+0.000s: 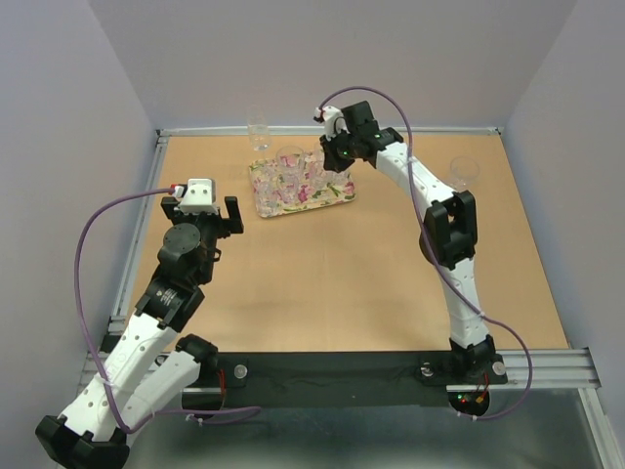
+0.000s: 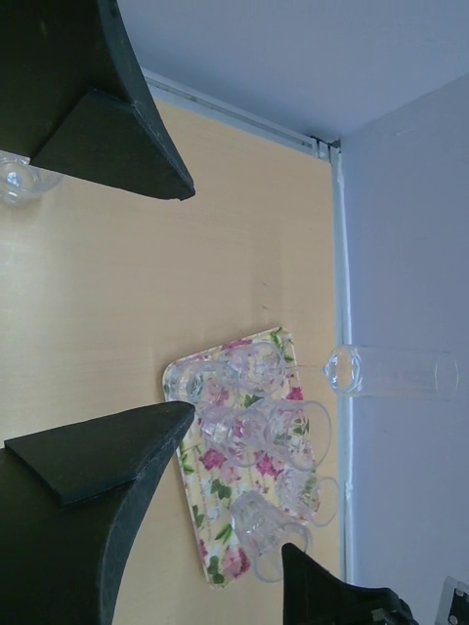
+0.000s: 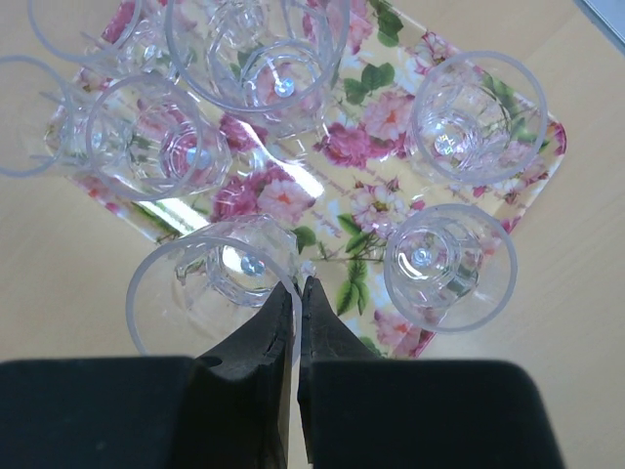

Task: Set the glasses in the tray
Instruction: Place the glass into the tray

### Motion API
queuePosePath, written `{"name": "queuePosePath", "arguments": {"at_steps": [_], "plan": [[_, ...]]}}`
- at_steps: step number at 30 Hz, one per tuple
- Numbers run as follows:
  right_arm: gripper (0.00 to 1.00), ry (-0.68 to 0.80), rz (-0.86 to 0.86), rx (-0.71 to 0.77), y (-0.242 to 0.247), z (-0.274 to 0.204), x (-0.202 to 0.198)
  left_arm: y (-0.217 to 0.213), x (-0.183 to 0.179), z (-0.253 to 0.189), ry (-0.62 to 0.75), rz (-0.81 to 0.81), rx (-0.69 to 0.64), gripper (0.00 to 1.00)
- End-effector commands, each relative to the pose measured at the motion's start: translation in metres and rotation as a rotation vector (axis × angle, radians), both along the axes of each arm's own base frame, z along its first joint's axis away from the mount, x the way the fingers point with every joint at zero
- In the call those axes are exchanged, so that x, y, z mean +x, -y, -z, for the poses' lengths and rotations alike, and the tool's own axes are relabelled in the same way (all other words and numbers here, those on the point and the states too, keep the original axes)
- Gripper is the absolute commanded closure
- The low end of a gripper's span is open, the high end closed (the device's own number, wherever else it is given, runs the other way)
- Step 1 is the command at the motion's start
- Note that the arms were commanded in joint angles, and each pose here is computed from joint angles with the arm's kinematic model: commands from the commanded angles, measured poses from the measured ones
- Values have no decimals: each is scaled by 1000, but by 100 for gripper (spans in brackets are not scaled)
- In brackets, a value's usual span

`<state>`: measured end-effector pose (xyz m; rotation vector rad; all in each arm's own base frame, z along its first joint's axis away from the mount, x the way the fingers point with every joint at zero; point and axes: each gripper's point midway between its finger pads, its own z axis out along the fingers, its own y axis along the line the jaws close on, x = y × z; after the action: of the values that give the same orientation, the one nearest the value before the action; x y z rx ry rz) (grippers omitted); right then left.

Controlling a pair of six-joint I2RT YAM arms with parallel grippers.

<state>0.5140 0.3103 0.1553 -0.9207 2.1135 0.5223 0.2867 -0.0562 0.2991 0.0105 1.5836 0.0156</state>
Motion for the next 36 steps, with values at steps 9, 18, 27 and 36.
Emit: {"name": "queuePosePath", "arguments": {"at_steps": [9,18,27,36], "plan": [[100,127,142,77,-29,-19,41,-4,2,-10,49,-21,-13,4],[100,152,187,80,-36,-8,54,-5,2,-10,47,-23,-10,4],[94,164,194,56,-36,8,61,-5,1,-11,51,-23,-13,4],[74,178,167,47,-40,9,59,-5,1,-11,51,-23,-13,4]]}}
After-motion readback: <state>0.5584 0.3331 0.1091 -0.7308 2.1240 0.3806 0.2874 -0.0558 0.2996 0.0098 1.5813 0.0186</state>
